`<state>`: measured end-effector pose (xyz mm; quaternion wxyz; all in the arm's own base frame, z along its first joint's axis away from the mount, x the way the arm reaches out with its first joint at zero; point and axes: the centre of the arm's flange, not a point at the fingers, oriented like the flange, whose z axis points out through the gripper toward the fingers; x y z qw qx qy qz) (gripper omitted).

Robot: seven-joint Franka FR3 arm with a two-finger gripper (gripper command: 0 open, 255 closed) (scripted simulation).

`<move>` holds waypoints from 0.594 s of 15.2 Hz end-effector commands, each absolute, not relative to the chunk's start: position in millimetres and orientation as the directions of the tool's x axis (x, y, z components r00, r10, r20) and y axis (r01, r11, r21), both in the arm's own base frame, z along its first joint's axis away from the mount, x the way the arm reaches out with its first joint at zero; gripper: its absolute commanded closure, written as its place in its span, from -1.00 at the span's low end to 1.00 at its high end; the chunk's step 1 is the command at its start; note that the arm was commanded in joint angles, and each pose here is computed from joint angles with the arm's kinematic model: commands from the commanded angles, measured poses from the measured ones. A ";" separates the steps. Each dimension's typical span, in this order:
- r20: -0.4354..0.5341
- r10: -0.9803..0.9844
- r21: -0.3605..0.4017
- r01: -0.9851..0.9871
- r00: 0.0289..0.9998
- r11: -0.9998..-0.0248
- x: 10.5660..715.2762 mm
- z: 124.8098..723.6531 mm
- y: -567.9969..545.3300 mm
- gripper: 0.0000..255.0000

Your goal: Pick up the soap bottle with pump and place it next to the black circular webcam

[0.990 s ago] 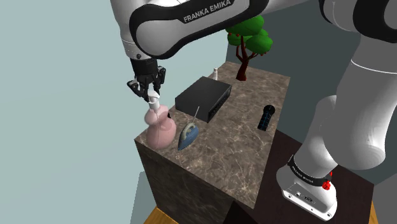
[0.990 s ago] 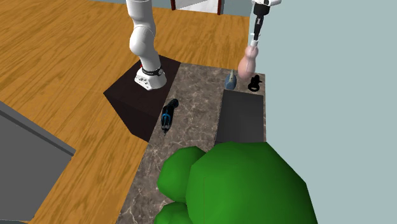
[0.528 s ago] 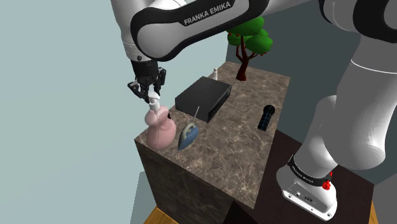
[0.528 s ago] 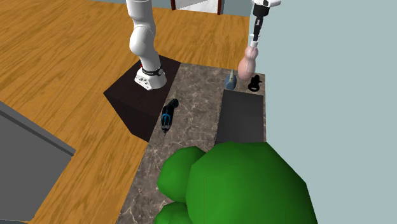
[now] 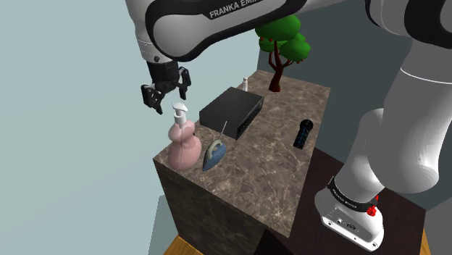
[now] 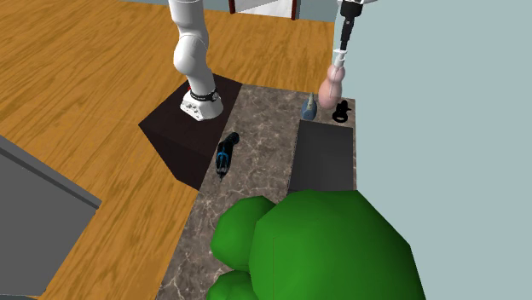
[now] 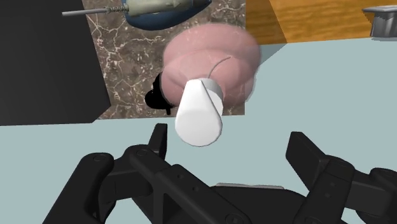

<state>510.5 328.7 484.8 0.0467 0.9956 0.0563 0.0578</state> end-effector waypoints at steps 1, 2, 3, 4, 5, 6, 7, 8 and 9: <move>0.109 0.117 0.100 0.107 0.987 -0.989 506.0 507.8 331.0 -1.00; 0.109 0.117 0.100 0.107 0.987 -0.989 504.8 518.0 331.9 -1.00; 0.109 0.117 0.100 0.107 0.987 -0.989 504.8 518.0 331.9 -1.00; 0.109 0.118 0.100 0.107 0.987 -0.989 504.7 518.0 331.9 -1.00; 0.109 0.118 0.100 0.107 0.987 -0.989 504.8 518.0 331.9 -1.00; 0.109 0.117 0.100 0.107 0.987 -0.989 504.8 518.0 331.9 -1.00; 0.109 0.117 0.100 0.107 0.987 -0.989 504.8 518.0 331.9 -1.00; 0.109 0.117 0.100 0.107 0.987 -0.989 504.8 518.0 331.9 -1.00; 0.109 0.117 0.100 0.107 0.987 -0.989 504.8 518.0 331.9 -1.00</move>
